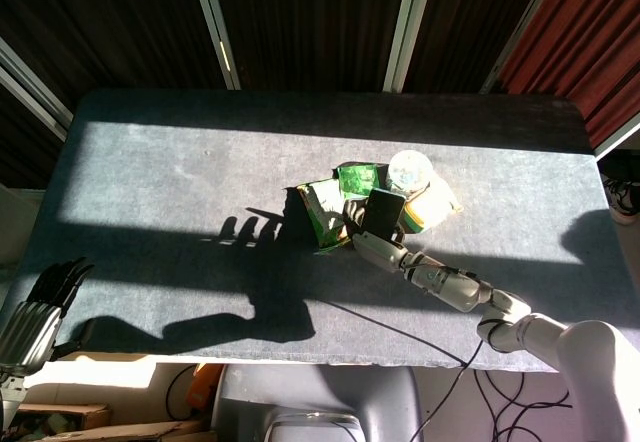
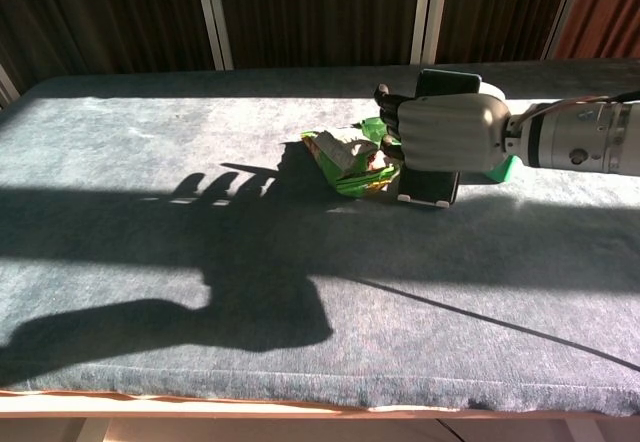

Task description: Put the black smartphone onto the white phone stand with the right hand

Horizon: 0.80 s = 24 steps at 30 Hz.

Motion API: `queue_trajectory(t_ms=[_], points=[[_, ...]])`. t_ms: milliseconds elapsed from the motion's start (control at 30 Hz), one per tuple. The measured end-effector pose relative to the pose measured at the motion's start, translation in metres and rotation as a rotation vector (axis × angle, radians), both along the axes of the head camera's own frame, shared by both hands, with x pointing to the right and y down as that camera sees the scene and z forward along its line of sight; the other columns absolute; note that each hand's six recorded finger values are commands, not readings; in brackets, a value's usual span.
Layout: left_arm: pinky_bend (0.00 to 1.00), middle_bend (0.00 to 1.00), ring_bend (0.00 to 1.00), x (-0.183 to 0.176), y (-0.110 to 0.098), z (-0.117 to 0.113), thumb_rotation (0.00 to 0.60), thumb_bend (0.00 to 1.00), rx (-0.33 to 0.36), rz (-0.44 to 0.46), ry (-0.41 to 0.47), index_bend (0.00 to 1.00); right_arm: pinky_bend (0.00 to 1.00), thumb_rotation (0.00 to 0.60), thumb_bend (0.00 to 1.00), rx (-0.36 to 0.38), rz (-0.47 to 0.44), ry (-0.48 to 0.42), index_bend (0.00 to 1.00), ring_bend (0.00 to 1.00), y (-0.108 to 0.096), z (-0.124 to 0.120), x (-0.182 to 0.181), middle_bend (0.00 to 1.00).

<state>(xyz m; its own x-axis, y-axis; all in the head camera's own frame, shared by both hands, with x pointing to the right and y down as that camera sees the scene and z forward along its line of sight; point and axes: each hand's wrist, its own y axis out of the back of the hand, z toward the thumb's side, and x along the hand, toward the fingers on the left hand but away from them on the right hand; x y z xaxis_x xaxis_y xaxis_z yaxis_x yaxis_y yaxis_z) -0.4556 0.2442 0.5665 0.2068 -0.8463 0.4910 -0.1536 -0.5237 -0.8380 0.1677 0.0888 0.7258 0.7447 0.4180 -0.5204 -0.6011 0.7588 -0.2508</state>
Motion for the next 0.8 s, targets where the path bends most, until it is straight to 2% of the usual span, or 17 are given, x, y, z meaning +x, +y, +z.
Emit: queue_trajectory(t_ms=[433, 800], points=[[0.00, 0.00, 0.00, -0.0014, -0.0003, -0.0008, 0.600, 0.40, 0.002, -0.004, 0.000, 0.00, 0.26, 0.600, 0.27, -0.013, 0.037, 0.005, 0.05, 0.25, -0.0002, 0.0025, 0.0008, 0.41], [0.00, 0.00, 0.00, -0.0019, -0.0008, -0.0008, 0.600, 0.40, 0.005, -0.005, -0.003, 0.00, 0.21, 0.600, 0.24, -0.039, 0.057, -0.028, 0.00, 0.20, -0.0001, -0.0040, 0.0026, 0.35]])
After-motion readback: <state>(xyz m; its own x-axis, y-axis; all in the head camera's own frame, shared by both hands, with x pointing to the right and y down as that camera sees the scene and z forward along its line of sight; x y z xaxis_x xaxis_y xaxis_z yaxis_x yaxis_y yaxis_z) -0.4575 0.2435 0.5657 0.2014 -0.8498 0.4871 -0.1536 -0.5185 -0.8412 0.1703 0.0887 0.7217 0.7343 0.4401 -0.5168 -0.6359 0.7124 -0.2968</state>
